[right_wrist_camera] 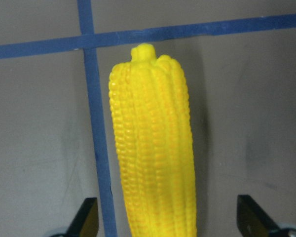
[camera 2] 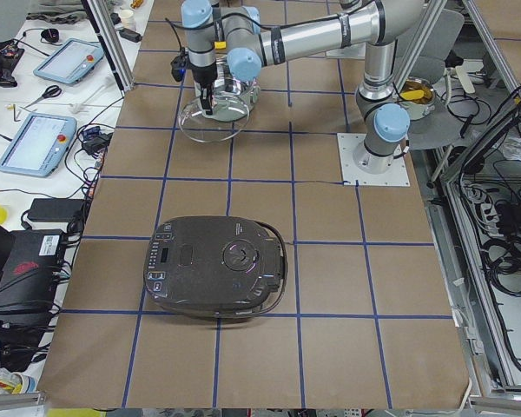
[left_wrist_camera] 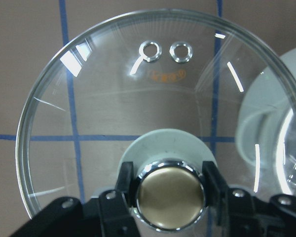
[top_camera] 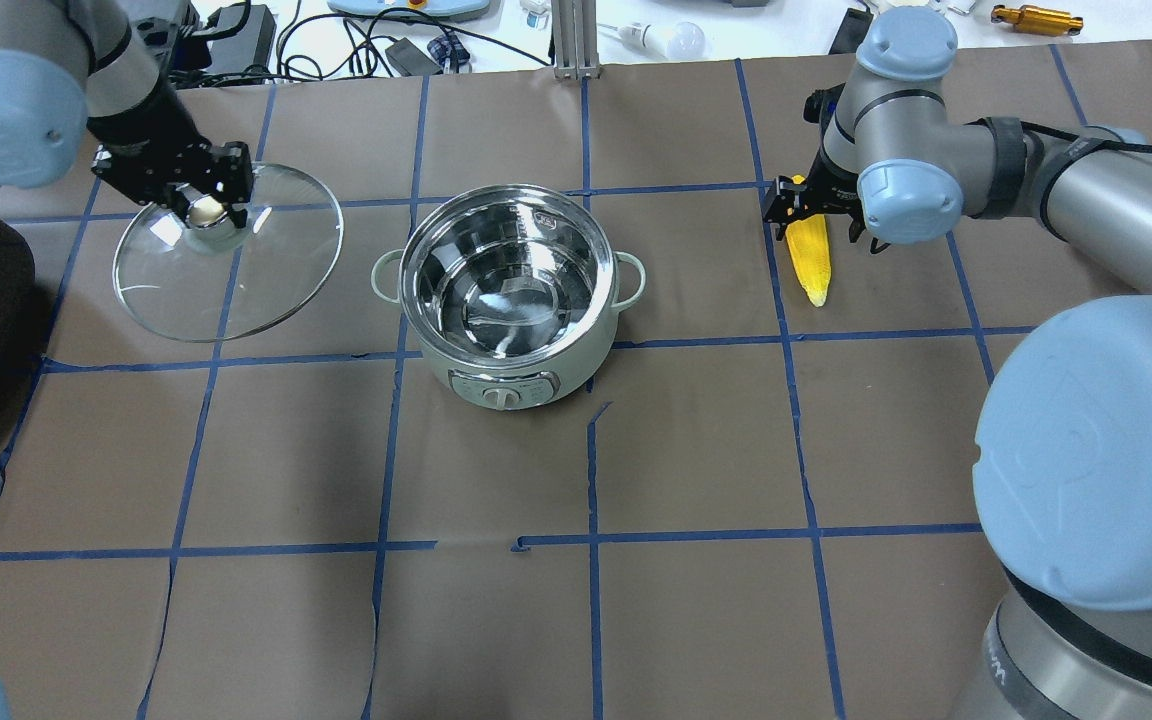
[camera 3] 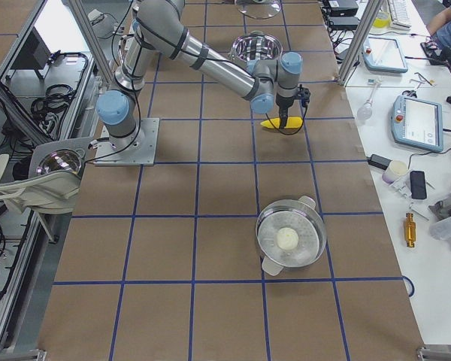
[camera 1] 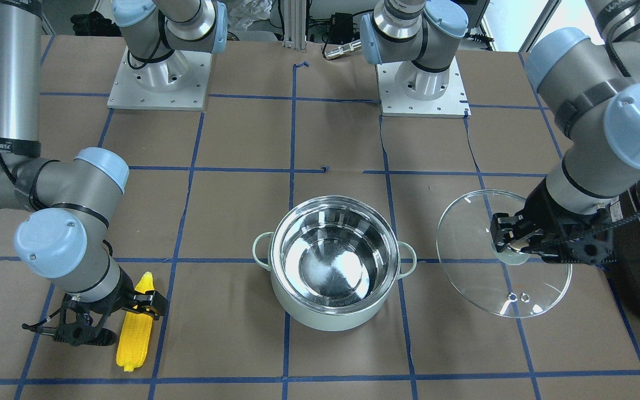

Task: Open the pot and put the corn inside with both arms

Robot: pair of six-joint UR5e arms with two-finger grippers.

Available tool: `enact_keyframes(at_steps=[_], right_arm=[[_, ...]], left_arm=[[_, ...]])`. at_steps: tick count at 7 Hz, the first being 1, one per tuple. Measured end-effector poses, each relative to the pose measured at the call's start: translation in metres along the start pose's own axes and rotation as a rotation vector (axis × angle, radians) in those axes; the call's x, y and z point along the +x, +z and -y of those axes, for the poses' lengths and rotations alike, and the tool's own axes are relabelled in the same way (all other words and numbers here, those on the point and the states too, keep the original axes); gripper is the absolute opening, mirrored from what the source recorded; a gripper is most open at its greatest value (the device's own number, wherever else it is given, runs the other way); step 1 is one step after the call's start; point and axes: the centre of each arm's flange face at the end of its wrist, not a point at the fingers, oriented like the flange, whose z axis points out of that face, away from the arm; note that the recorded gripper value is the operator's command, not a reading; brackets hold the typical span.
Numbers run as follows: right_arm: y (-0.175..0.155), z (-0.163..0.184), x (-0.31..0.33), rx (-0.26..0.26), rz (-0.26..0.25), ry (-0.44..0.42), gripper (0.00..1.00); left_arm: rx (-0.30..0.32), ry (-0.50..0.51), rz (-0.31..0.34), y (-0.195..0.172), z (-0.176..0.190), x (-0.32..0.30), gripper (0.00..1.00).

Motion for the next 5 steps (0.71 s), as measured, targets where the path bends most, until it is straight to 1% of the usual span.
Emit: enact_keyframes(at_steps=[1,2,3,5], right_arm=[[0.01,0.003,-0.002,0.015,0.016,-0.008,0.79],[0.018,0.004,-0.003,0.025,0.028,-0.023,0.07],[0.024,0.002,-0.003,0.026,0.031,-0.034,0.0],[0.029,-0.002,-0.002,0.015,0.023,-0.062,0.0]], left_arm=[[0.005,0.02,-0.002,0.033,-0.01,-0.033,0.21],[0.021,0.042,0.0,0.063,-0.02,-0.051,0.21],[0.029,0.063,0.002,0.087,-0.027,-0.064,0.21],[0.024,0.058,-0.001,0.111,-0.035,-0.082,0.21]])
